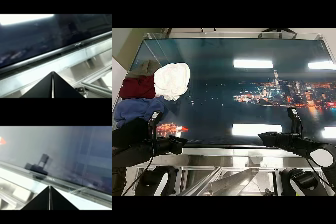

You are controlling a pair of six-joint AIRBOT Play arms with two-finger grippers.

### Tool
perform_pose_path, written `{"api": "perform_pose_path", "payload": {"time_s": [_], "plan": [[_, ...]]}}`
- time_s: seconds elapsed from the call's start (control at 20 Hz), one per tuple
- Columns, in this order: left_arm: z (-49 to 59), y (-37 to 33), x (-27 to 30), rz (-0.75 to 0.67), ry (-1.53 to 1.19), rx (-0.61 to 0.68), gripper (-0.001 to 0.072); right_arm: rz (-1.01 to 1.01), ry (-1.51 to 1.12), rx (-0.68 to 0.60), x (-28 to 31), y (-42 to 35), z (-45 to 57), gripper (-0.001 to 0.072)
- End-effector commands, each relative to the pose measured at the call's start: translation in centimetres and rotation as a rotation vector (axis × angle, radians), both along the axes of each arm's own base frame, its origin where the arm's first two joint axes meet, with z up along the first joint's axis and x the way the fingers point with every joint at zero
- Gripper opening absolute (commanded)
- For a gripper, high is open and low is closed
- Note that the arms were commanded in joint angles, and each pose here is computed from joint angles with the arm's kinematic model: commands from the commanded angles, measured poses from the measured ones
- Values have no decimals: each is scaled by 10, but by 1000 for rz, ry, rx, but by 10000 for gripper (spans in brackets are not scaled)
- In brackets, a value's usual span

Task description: Fold the shirts.

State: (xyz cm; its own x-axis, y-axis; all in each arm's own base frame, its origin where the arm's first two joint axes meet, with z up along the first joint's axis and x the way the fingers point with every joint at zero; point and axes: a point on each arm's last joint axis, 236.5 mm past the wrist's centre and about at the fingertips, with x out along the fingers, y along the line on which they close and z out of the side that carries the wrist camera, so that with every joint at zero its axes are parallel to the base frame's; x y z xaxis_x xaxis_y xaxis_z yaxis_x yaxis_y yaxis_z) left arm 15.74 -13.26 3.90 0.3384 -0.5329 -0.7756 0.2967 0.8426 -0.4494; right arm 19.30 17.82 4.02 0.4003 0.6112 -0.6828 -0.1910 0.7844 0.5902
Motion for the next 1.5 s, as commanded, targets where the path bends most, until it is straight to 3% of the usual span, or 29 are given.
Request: {"api": "perform_pose_path", "payload": {"time_s": [0.0, 0.6, 0.9, 0.95, 1.0, 1.05, 1.1, 1.25, 1.35, 1.45], "plan": [[0, 0, 0, -1, 0, 0, 16, 1, 1, 0, 0, 0, 0, 26], [0, 0, 1, 2, -5, 0, 16, 0, 1, 0, 0, 0, 0, 26], [15, 6, 34, 84, -132, -12, 20, -24, -34, 11, 9, 0, 4, 27], [21, 19, 50, 130, -188, 23, 304, -29, -40, 14, 11, 0, 6, 35], [28, 37, 69, 183, -234, 79, 678, -37, -51, 18, 14, -1, 7, 54], [36, 63, 91, 249, -269, 155, 692, -47, -63, 22, 18, -1, 9, 212], [42, 90, 110, 310, -277, 223, 686, -59, -73, 23, 22, -2, 9, 311], [43, 175, 169, 530, -141, 270, 687, -81, -66, 6, 33, -4, 1, 307], [24, 212, 206, 621, 11, 151, 687, -89, -28, -29, 39, -7, -15, 310], [-1, 225, 239, 579, 131, 11, 687, -93, 23, -53, 42, -8, -31, 419]]}}
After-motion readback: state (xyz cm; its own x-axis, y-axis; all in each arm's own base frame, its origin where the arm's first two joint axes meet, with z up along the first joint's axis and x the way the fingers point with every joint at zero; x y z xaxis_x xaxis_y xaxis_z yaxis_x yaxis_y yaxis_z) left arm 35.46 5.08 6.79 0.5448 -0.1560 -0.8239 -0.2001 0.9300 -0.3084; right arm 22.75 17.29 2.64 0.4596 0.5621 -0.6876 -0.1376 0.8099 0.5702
